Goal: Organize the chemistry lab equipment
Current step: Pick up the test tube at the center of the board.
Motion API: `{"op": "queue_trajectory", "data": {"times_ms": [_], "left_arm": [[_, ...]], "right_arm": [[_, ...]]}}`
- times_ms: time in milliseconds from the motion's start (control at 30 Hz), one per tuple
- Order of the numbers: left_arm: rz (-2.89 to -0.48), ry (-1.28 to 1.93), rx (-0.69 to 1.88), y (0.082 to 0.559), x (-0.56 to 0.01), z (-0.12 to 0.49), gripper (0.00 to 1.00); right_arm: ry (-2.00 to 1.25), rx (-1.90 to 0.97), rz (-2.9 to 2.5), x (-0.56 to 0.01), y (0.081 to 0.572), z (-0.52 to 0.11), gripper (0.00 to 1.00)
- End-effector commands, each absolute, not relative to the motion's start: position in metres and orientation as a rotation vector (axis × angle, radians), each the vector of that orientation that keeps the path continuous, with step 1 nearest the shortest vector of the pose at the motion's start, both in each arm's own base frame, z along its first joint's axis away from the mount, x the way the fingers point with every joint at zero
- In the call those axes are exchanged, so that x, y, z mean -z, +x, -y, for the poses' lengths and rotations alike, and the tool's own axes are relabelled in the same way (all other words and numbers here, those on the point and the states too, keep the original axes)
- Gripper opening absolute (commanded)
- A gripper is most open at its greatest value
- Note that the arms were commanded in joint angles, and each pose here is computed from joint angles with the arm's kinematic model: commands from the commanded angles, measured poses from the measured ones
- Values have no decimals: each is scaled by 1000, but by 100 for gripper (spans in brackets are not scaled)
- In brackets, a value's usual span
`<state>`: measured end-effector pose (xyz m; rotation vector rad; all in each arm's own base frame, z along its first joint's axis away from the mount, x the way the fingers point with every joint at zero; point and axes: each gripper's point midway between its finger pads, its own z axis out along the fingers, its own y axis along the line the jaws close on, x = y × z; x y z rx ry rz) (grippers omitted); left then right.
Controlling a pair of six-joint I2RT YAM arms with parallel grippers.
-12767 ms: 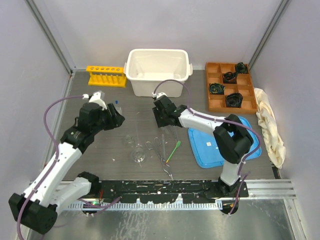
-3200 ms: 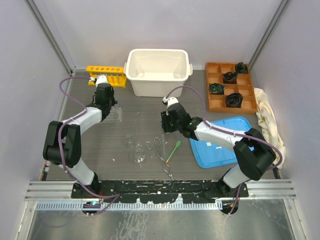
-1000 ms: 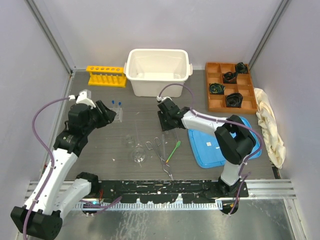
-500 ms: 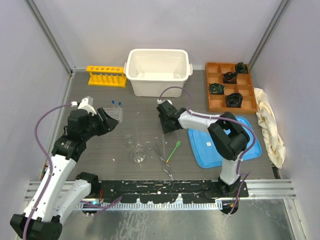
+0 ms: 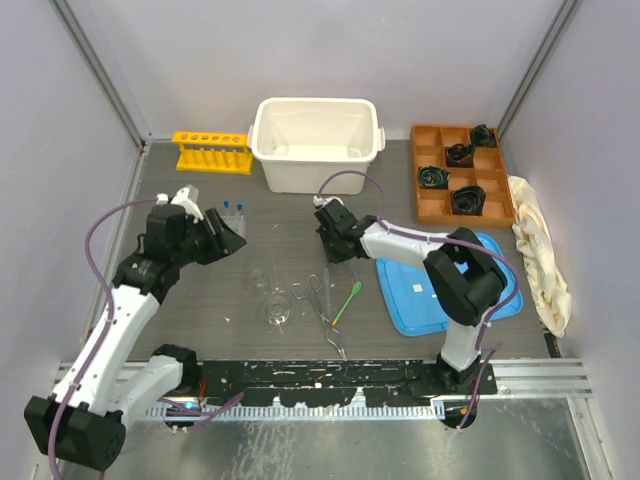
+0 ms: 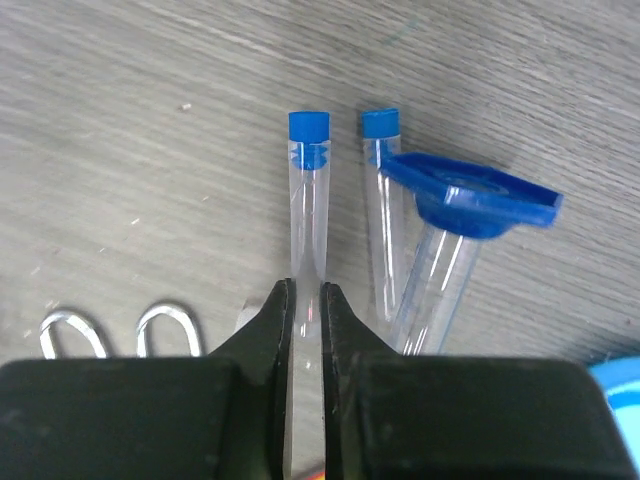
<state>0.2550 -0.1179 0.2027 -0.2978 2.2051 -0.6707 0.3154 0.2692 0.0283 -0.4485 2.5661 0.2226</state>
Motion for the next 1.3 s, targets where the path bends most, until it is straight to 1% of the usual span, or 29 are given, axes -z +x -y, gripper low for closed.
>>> {"op": "queue_trajectory", "data": {"times_ms": [0, 167, 300, 400, 700, 1033, 1267], "left_arm": [[-2133, -225, 835, 281, -244, 146, 52], [-2189, -199, 962, 311, -245, 173, 51], [-2254, -189, 1060, 329, -234, 195, 48], [-2261, -188, 1077, 334, -233, 204, 47], [-2245, -182, 1121, 322, -242, 219, 47], [-2289, -150, 1123, 306, -229, 232, 47], [-2316, -136, 1050, 301, -220, 225, 46]], "right_arm": [[-484, -341, -2316, -114, 319, -292, 1], [-511, -340, -2137, -168, 297, -309, 1], [-538, -409, -2059, -186, 269, -331, 1], [-537, -445, -2026, -192, 259, -343, 1], [-560, -479, -2002, -192, 256, -362, 1], [-575, -474, -1991, -194, 261, -372, 1], [-572, -468, -1989, -196, 260, -369, 1]]}}
